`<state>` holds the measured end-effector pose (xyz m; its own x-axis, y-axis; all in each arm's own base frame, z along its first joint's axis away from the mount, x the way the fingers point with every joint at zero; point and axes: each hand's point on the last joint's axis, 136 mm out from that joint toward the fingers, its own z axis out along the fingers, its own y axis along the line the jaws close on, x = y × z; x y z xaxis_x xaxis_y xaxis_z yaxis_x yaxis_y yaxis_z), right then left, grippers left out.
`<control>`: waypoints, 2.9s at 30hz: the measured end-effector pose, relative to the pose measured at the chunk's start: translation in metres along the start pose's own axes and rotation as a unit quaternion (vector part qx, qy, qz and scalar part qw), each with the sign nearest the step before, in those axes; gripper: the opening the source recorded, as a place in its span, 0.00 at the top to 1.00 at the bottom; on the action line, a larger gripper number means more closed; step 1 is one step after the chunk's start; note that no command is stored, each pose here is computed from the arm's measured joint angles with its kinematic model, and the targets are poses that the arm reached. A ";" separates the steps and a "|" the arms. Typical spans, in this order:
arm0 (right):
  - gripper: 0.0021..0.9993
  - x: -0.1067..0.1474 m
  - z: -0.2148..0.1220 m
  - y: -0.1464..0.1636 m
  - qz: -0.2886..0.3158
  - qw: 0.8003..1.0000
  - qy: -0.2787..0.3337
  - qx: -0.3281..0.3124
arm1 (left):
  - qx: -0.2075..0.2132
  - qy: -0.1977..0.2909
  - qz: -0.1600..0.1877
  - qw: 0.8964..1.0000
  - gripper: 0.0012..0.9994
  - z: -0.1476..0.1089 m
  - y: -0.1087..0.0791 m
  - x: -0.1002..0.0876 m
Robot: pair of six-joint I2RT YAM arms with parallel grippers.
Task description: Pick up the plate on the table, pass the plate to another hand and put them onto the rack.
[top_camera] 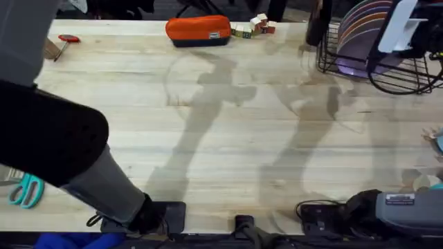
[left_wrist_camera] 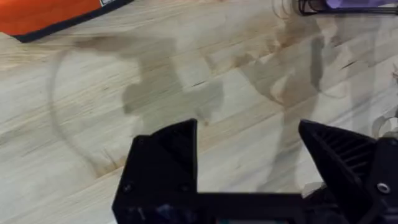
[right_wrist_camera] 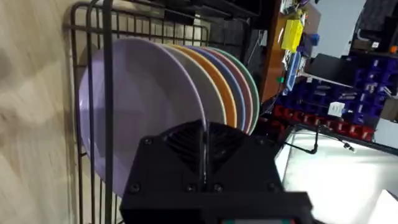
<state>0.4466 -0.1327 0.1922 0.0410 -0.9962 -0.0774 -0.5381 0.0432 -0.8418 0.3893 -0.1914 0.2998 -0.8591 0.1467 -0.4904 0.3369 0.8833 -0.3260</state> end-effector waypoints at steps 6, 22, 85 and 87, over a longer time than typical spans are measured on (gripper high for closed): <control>0.97 0.000 0.002 0.003 0.002 1.000 -0.001 -0.006 | 0.000 0.000 0.000 1.000 0.01 0.000 0.000 0.000; 0.76 0.000 0.002 0.004 0.000 1.000 -0.003 -0.007 | 0.000 0.000 0.000 1.000 0.01 0.000 0.000 0.000; 0.01 -0.078 -0.104 -0.047 0.430 0.901 -0.047 0.030 | -0.092 -0.036 0.004 0.995 0.01 -0.003 0.031 -0.016; 0.01 -0.089 -0.111 -0.046 0.464 0.884 -0.056 0.021 | -0.103 -0.037 0.003 0.994 0.01 -0.004 0.035 -0.016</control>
<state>0.3742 -0.0540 0.2969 -0.3180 -0.5157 -0.7956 -0.3517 0.8434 -0.4062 0.4133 -0.1606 0.2998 -0.8235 0.1258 -0.5532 0.2498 0.9559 -0.1544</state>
